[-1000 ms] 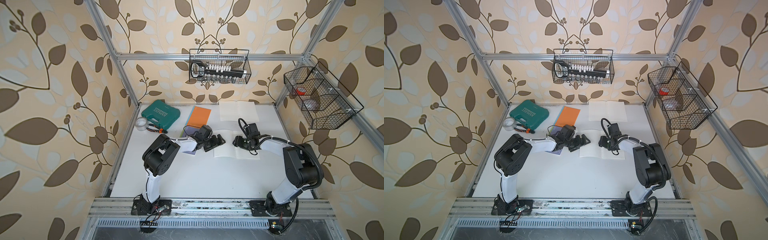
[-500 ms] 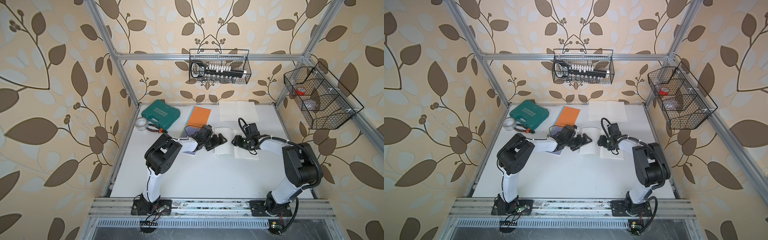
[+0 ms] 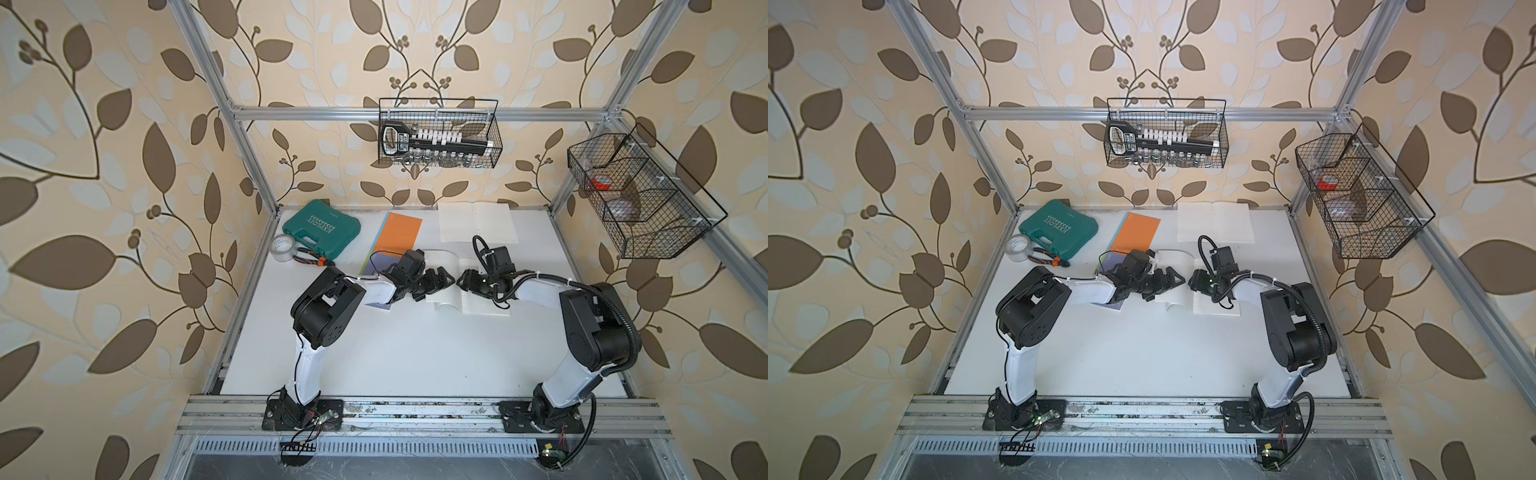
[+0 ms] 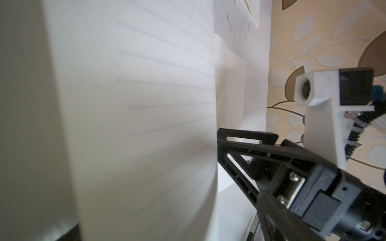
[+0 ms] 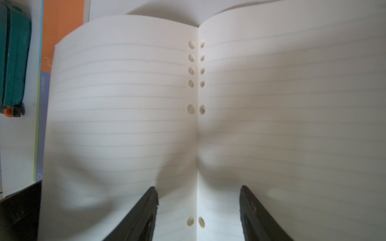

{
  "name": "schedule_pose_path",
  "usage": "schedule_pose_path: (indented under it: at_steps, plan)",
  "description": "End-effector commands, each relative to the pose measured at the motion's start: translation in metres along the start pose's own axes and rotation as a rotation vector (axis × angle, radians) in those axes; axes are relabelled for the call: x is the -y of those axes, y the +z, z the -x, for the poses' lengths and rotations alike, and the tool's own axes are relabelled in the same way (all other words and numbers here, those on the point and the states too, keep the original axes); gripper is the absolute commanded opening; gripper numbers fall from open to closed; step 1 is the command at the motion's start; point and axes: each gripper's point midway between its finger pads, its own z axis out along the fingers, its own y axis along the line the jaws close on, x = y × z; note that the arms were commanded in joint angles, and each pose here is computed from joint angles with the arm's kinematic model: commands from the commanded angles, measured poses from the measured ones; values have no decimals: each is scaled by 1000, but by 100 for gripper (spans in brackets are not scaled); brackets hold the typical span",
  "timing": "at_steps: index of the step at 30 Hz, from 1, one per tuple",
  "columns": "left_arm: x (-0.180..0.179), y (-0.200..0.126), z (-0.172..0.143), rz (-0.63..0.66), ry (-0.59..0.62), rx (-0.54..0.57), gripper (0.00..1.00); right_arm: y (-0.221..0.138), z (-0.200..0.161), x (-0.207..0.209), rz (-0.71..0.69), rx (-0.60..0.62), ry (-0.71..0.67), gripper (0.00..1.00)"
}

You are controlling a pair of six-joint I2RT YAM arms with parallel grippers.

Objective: Close the notebook
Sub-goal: Close the notebook at the center of the board.

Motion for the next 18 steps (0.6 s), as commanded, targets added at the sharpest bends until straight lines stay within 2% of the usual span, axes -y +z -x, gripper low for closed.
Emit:
schedule_pose_path:
  at_steps: [1,10,18]
  plan:
    - [49,-18,3,-117,105,27,97,16,-69,15,-30,-232,54,63]
    - [78,-46,10,-159,174,77,97,19,-76,-2,7,-243,34,63]
    - [89,-61,11,-169,196,100,97,19,-78,-8,26,-242,32,63]
